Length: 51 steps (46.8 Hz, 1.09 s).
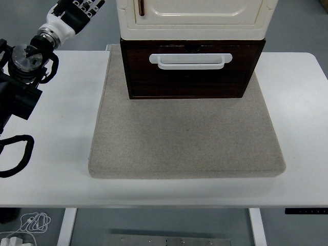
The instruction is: Open the drawer under the combination cabinet
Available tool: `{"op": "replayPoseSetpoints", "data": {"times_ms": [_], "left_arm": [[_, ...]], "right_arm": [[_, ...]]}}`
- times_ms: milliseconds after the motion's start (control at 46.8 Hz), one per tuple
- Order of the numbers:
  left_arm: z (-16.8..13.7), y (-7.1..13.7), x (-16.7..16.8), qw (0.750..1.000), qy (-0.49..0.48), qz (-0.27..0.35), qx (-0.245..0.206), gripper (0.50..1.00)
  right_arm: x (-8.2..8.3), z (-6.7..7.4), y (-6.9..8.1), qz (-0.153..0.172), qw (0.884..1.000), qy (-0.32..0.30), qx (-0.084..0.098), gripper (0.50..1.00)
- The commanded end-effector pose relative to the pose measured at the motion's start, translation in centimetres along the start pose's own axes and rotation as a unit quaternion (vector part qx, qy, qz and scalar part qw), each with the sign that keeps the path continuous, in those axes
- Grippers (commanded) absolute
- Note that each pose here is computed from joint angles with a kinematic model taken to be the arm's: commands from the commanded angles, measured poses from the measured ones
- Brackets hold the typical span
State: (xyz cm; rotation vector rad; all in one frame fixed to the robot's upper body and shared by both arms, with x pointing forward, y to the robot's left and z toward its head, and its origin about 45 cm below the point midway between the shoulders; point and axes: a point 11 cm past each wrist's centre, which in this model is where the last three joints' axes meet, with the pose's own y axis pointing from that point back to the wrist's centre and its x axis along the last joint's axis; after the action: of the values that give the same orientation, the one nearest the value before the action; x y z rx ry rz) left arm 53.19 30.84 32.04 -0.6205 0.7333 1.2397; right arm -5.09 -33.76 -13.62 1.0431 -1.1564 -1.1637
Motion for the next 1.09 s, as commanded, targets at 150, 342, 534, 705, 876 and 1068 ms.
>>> {"op": "replayPoseSetpoints", "data": {"times_ms": [150,342,534,705,876,1068], "left_arm": [[0.0,0.0,0.0,1.000,0.000,0.001,0.000,1.000],[0.5,0.0,-0.2,1.000,0.000,-0.002,-0.005,1.000],[1.8,0.1,0.1,1.000,-0.002,0.010,-0.014,1.000],[2.5,0.3,0.3,1.000,-0.007,0.010,-0.019,1.000],[4.7,0.8,-0.1,0.999,-0.024,-0.003,-0.034,1.000],[7.1,1.2,-1.2,0.997,-0.047,-0.034,-0.049,1.000]], "right_arm": [[0.0,0.0,0.0,0.000,1.000,0.000,0.000,0.928],[-0.1,0.0,0.0,-0.001,1.000,0.000,0.000,0.928],[0.0,0.0,0.0,0.000,1.000,0.000,0.000,0.928],[0.0,0.0,0.0,0.000,1.000,0.000,0.000,0.928],[-0.1,0.0,0.0,-0.001,1.000,0.000,0.000,0.928],[-0.1,0.0,0.0,-0.001,1.000,0.000,0.000,0.928]]}}
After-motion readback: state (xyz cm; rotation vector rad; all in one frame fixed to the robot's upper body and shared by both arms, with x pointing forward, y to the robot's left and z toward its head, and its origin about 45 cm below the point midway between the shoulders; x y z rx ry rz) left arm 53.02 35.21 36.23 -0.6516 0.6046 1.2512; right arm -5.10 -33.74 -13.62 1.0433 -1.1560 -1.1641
